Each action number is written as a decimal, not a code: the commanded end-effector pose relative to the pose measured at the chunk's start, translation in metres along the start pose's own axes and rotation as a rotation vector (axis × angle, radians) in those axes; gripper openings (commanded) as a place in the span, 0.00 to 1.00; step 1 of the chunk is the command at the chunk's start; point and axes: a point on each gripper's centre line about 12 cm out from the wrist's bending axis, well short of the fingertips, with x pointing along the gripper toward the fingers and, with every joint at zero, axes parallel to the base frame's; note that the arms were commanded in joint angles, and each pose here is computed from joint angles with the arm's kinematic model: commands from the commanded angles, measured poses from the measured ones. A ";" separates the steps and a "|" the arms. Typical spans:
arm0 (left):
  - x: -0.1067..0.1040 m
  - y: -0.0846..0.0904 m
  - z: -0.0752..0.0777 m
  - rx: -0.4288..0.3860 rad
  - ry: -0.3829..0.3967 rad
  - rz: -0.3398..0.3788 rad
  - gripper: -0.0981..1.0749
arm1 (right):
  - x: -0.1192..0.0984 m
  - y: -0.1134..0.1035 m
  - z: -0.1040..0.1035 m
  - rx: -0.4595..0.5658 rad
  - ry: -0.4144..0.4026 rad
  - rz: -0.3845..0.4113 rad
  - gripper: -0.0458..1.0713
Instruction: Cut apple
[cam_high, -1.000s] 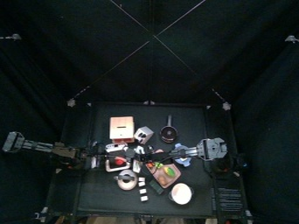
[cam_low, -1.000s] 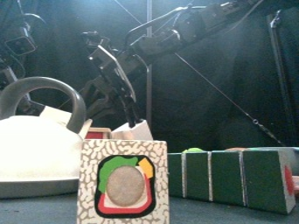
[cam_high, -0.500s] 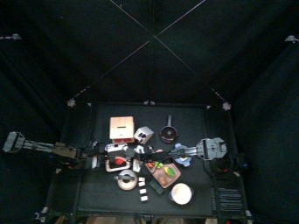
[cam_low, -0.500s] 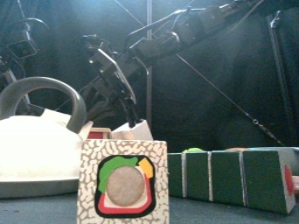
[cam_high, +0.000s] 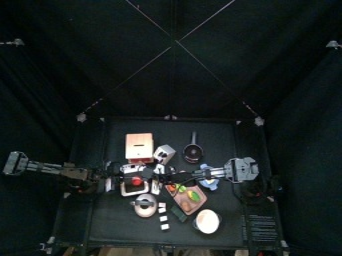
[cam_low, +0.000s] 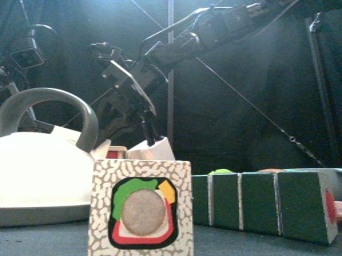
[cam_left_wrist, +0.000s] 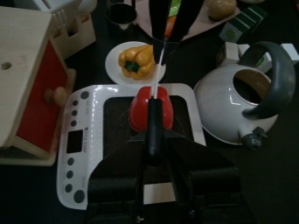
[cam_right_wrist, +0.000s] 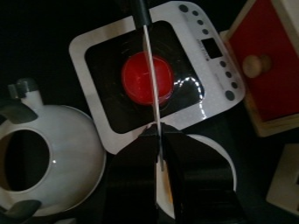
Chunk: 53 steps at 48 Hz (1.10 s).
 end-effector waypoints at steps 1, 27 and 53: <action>0.000 -0.001 0.008 -0.002 -0.028 -0.006 0.55 | -0.024 -0.005 0.032 0.022 -0.093 0.007 0.28; 0.002 0.000 0.003 -0.017 -0.002 -0.001 0.55 | -0.008 -0.003 0.026 0.038 -0.073 0.011 0.28; -0.001 0.003 0.001 -0.152 0.099 0.048 0.55 | -0.004 -0.007 0.028 0.054 -0.043 -0.010 0.28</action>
